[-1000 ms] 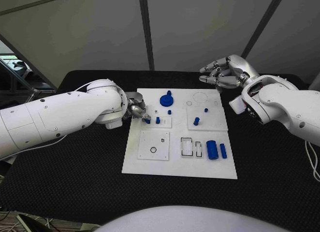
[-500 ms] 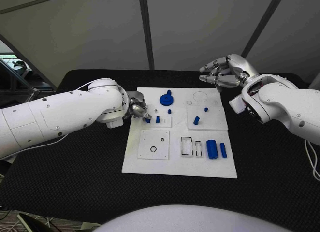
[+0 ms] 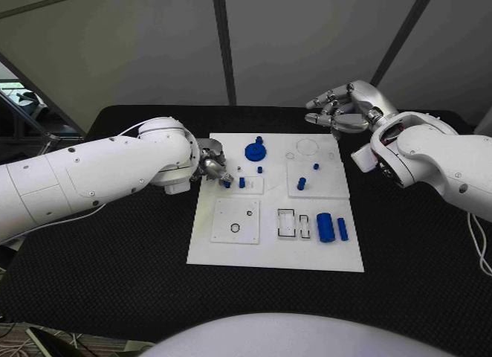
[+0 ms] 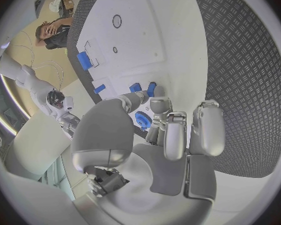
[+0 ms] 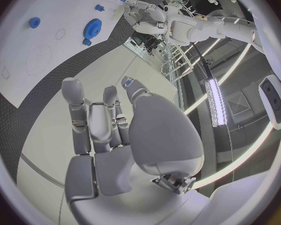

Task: Assemble the parts on the task board

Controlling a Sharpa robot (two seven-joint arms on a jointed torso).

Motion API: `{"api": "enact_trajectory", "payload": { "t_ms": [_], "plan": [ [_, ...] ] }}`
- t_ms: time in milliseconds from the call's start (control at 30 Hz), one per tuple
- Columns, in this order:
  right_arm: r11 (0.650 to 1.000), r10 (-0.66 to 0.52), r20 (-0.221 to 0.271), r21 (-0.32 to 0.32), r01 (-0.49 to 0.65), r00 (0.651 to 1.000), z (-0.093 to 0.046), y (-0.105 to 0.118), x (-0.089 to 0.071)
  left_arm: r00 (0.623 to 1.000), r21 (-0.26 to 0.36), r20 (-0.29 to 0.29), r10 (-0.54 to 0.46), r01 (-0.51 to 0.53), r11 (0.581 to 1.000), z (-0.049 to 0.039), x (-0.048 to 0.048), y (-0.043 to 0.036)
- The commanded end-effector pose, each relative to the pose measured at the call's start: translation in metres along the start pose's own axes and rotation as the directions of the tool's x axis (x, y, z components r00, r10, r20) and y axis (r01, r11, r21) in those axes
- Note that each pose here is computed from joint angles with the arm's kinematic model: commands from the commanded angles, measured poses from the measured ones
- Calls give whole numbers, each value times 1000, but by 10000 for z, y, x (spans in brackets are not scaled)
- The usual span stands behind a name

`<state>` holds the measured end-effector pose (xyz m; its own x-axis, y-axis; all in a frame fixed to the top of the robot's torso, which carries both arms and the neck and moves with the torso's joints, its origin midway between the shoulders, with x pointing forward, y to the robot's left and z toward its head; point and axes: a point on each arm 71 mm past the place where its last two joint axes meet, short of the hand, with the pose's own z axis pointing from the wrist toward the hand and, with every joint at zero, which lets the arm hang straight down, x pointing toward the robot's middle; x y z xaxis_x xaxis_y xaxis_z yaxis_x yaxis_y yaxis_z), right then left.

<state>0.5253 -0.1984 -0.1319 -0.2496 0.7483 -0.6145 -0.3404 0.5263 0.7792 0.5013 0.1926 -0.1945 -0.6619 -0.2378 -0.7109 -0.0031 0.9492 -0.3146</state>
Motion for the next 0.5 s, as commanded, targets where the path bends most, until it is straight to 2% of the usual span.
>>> {"api": "enact_trajectory", "payload": {
  "t_ms": [33, 500],
  "plan": [
    [1000, -1, -3, -8, 1, 1000, 3, 15, -3, 999, 8, -44, 21, -21, 1000, 8, 65, -37],
    [1000, -1, -5, -7, 1, 1000, 2, 13, -4, 1000, -17, -19, 2, -3, 1000, 31, 33, -3]
  ]
}}
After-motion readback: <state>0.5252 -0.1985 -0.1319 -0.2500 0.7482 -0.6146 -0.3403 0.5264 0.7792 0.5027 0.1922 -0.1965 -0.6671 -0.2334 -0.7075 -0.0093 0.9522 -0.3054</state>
